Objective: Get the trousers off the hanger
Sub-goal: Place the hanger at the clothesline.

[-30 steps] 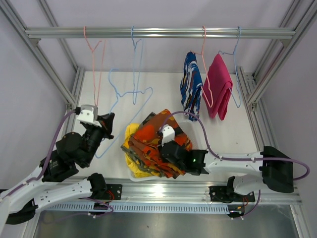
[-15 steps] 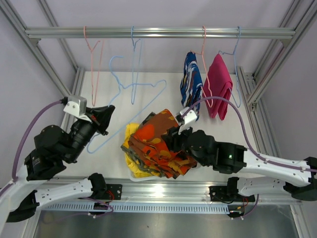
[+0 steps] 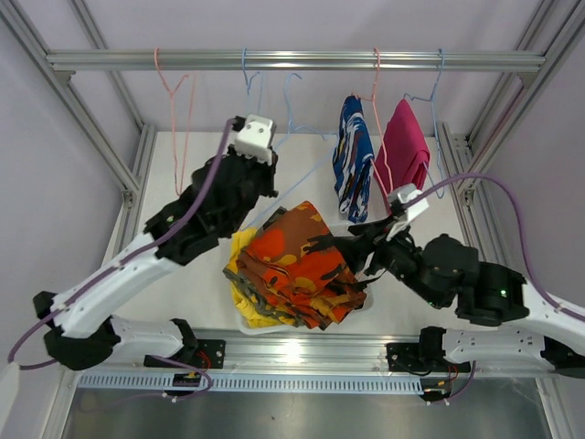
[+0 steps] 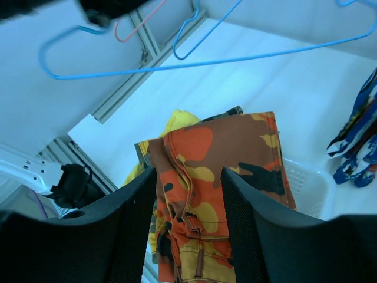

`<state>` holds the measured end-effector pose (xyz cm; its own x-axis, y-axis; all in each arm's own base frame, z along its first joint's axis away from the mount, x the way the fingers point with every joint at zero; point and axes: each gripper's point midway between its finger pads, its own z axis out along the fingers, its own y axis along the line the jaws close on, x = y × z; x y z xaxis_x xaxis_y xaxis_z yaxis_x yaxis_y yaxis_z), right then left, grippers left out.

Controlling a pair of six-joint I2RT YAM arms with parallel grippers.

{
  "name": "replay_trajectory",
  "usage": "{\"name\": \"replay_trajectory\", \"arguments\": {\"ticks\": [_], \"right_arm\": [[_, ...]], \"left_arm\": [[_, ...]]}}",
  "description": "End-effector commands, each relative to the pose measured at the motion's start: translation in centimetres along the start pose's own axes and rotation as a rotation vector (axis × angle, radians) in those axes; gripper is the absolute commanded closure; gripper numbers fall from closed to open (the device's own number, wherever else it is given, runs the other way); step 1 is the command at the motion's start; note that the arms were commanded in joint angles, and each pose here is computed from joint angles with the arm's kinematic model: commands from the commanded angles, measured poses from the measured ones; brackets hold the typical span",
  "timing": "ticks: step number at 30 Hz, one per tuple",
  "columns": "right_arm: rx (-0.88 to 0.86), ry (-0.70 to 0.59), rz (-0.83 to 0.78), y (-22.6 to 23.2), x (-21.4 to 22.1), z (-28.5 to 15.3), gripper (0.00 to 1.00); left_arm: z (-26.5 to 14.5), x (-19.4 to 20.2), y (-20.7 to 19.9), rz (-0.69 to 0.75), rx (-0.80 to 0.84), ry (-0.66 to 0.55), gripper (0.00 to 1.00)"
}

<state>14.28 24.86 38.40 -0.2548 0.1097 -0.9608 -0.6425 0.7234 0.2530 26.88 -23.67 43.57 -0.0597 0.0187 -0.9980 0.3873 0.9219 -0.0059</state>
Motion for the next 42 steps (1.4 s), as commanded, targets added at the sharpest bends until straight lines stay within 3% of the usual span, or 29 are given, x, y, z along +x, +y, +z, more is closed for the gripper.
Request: {"name": "replay_trajectory", "arguments": {"ticks": [1,8,21,29,42], "right_arm": [[0.009,-0.027,-0.024,-1.2,-1.7,-1.9,0.47],[0.009,-0.049,-0.061,-2.3,-2.3,-3.2,0.44],[0.042,-0.050,-0.117,-3.8,-1.2,-3.6,0.40],[0.076,-0.057,-0.142,-4.9,-0.9,-4.1,0.40],[0.087,-0.050,-0.134,-5.3,-0.2,-4.1,0.40]], "left_arm": [[2.7,-2.3,1.4,-0.056,-0.077,-0.046,1.00],[6.7,-3.3,2.1,-0.060,-0.154,-0.089,0.99],[9.3,-5.8,2.1,-0.034,-0.222,-0.176,1.00],[6.4,-6.9,1.2,-0.179,-0.106,-0.191,1.00],[3.3,-4.5,0.6,-0.284,-0.003,-0.131,1.00]]}}
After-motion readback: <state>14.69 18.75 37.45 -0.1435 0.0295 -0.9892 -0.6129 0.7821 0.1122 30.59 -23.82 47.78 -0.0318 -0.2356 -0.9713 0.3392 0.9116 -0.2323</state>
